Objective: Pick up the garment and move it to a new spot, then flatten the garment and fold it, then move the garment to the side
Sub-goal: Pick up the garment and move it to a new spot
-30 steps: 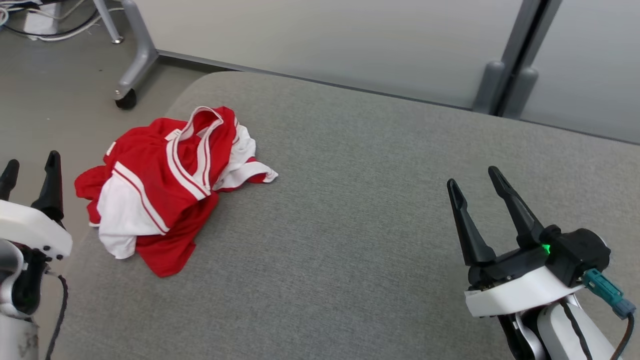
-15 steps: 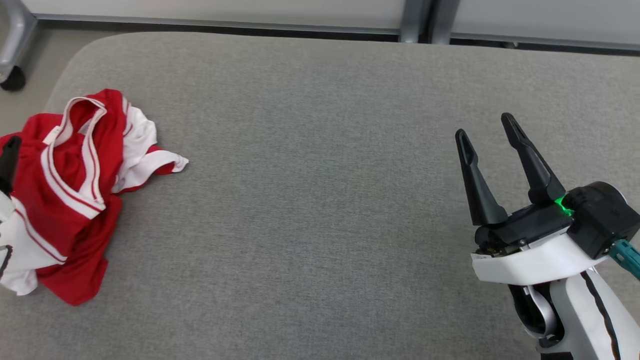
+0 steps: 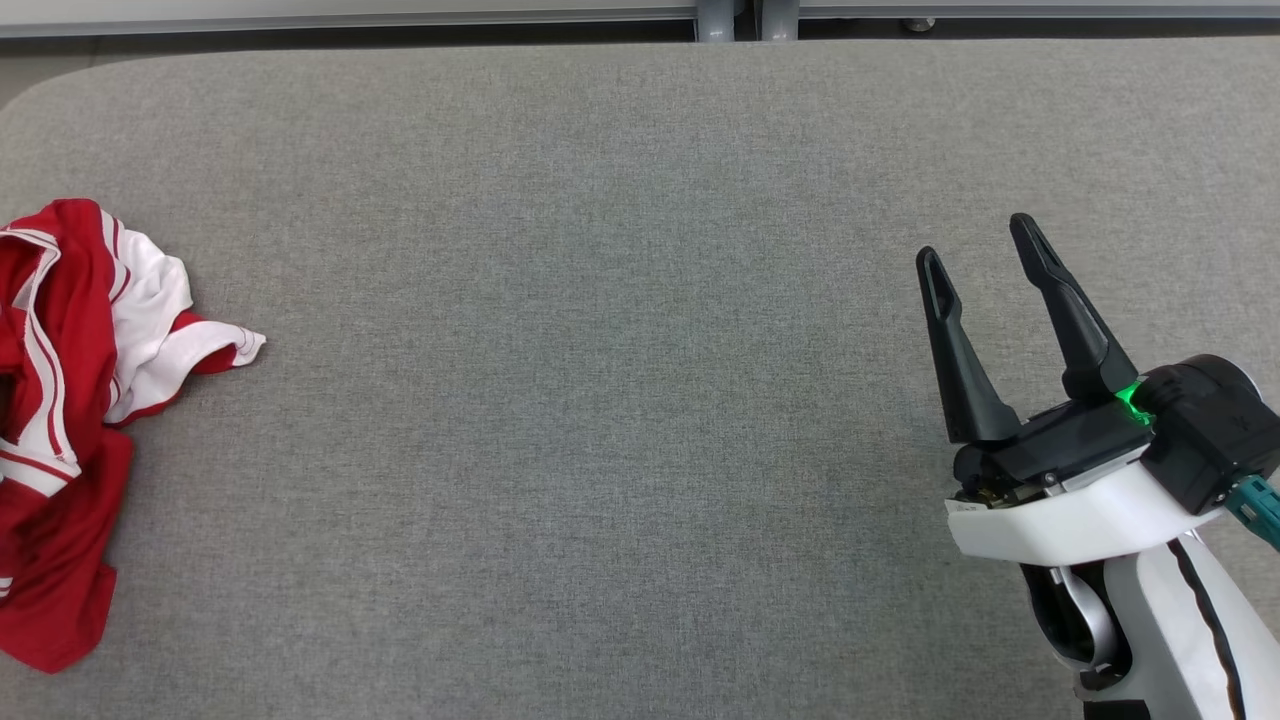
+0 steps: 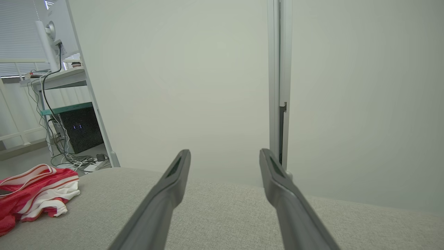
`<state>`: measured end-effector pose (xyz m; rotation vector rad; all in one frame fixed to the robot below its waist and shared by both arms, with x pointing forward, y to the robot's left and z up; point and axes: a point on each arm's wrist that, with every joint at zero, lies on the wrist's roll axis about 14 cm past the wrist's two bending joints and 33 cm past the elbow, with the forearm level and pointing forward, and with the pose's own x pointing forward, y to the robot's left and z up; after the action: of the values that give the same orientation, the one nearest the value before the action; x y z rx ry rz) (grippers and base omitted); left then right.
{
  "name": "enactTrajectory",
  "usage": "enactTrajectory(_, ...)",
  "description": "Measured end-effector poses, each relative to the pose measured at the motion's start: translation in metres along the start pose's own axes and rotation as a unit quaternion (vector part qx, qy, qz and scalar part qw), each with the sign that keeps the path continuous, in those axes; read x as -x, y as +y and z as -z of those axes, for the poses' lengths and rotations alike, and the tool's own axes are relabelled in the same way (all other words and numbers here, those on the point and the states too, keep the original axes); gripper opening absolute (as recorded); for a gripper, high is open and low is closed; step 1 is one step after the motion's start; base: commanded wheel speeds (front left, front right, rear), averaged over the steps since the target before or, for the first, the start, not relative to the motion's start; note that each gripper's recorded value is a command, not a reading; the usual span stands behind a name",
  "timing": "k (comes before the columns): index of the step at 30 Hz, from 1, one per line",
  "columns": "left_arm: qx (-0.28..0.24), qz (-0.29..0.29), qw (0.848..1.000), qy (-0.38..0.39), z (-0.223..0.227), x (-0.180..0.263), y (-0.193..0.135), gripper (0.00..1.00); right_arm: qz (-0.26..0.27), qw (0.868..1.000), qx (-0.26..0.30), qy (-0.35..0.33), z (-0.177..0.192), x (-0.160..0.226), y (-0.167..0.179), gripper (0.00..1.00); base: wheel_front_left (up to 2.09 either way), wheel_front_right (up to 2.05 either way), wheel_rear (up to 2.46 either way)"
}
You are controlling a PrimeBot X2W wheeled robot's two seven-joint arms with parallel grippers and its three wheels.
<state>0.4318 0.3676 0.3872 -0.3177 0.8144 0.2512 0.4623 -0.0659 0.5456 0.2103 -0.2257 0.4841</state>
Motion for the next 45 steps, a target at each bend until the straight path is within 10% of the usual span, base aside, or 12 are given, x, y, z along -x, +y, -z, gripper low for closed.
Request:
enactTrajectory(1,-0.001,0.001,1.000,-0.001,0.000,-0.001,-0.002,0.00,0.001,1.000,0.001,-0.001,-0.001,0.000,0.000,1.00,0.00,0.00,0.00)
enactTrajectory(15,-0.062,0.029,0.993,-0.096,-0.046,0.034,-0.018,0.00,-0.001,1.000,0.002,-0.017,-0.023,0.009,0.013,1.00,0.00,0.00,0.00)
enactTrajectory(25,-0.148,0.130,0.958,-0.209,-0.098,0.111,-0.093,0.00,0.002,0.999,-0.003,-0.042,-0.056,0.041,0.038,1.00,0.00,0.00,0.00)
enactTrajectory(32,-0.220,0.242,0.906,-0.268,-0.119,0.166,-0.187,0.00,0.036,0.996,0.015,-0.080,-0.090,0.065,0.026,1.00,0.00,0.00,0.00)
enactTrajectory(45,-0.258,0.521,0.763,-0.283,-0.059,0.271,-0.379,0.00,0.138,0.982,0.052,-0.117,-0.125,0.113,-0.028,1.00,0.00,0.00,0.00)
